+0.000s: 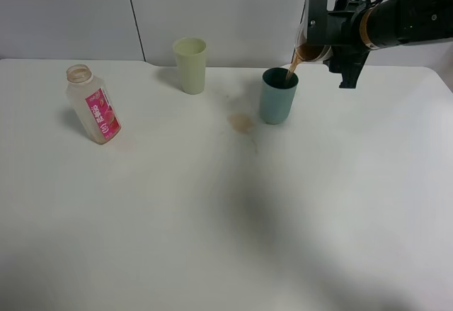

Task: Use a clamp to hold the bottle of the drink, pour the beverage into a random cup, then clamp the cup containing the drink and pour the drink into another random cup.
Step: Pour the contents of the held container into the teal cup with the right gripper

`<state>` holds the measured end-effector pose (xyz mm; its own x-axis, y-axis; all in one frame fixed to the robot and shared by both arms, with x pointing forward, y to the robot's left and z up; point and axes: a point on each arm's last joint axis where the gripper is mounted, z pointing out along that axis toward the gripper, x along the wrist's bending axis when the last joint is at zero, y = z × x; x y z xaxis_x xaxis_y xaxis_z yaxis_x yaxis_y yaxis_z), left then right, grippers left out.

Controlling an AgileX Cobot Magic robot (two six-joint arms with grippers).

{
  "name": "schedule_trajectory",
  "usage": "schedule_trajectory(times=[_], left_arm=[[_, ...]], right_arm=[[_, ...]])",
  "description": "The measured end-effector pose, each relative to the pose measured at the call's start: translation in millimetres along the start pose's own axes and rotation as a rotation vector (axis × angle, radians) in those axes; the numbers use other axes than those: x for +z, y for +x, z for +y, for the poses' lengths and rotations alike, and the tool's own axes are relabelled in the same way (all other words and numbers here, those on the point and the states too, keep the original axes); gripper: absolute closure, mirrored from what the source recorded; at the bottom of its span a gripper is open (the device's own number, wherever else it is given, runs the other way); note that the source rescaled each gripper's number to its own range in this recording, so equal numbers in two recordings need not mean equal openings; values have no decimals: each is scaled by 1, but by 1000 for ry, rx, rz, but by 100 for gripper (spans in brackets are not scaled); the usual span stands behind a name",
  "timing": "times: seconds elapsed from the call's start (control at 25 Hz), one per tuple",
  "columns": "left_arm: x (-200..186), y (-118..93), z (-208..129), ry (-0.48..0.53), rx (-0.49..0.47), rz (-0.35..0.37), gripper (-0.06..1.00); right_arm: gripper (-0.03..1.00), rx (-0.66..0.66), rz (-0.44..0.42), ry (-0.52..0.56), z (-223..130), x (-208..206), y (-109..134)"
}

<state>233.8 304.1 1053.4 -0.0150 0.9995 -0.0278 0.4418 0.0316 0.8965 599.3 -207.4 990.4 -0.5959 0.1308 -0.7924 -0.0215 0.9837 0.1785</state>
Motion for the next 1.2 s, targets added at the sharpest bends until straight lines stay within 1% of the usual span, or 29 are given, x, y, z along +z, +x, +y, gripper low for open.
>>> schedule_trajectory(times=[1.0, 1.2], left_arm=[[0, 0, 0, 0, 0, 0, -6], [0, 0, 0, 0, 0, 0, -6]], right_arm=[[97, -217, -26, 11, 2, 0, -2], [97, -267, -37, 27, 0, 0, -3]])
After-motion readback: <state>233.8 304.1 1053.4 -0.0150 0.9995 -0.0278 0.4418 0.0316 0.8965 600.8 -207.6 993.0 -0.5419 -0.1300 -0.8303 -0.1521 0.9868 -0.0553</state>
